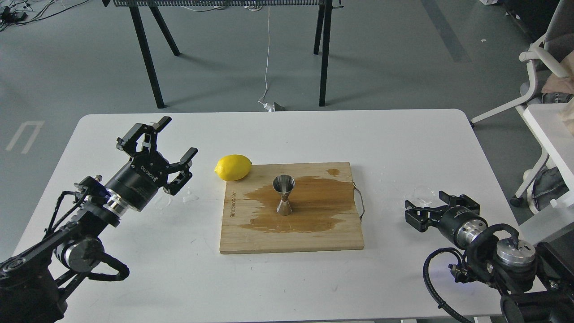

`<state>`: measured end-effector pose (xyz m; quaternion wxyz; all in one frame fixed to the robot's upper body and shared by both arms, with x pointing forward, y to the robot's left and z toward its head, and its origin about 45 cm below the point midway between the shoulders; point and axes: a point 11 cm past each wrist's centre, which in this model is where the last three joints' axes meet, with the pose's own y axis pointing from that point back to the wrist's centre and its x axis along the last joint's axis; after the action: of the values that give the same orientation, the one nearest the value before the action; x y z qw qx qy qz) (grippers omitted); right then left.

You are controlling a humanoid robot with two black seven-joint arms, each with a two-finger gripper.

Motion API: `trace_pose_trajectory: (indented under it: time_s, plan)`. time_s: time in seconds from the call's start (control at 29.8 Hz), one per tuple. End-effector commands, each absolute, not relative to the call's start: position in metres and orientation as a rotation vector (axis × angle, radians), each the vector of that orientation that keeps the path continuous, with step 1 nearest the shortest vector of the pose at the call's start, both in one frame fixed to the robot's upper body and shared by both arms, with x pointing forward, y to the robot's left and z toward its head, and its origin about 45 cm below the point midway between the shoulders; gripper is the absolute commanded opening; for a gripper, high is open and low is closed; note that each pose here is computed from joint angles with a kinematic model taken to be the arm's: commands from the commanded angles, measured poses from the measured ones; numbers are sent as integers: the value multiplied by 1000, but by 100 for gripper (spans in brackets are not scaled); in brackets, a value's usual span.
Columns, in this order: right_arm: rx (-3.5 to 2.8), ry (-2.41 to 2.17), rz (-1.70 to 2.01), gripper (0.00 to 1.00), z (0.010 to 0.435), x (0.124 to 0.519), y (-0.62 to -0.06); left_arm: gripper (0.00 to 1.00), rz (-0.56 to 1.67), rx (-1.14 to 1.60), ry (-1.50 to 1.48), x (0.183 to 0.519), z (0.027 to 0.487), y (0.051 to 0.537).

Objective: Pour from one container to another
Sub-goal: 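Raise the right gripper toward the board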

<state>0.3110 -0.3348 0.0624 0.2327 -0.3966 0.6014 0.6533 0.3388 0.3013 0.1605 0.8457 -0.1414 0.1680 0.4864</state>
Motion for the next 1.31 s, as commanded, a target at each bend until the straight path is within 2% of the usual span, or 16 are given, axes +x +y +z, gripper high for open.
trace_pose_trajectory:
  time_s: [0.0,0.44,0.71,1.07,1.28]
  plan:
    - [-1080,1662,1808,88,58,310,-334,92,1028,-294,355,338,160,302]
    - [-1088,1664,1809,73,58,310,-332,92,1044,-284,360,338,155,306]
    - [-1096,1649,1811,57,58,310,-327,92,1048,-280,359,338,155,308]
    - [-1106,1644,1808,50,58,309,-326,92,1062,-271,363,338,151,312]
    - [-1108,1646,1801,42,58,310,-327,92,1062,-270,363,338,150,312]
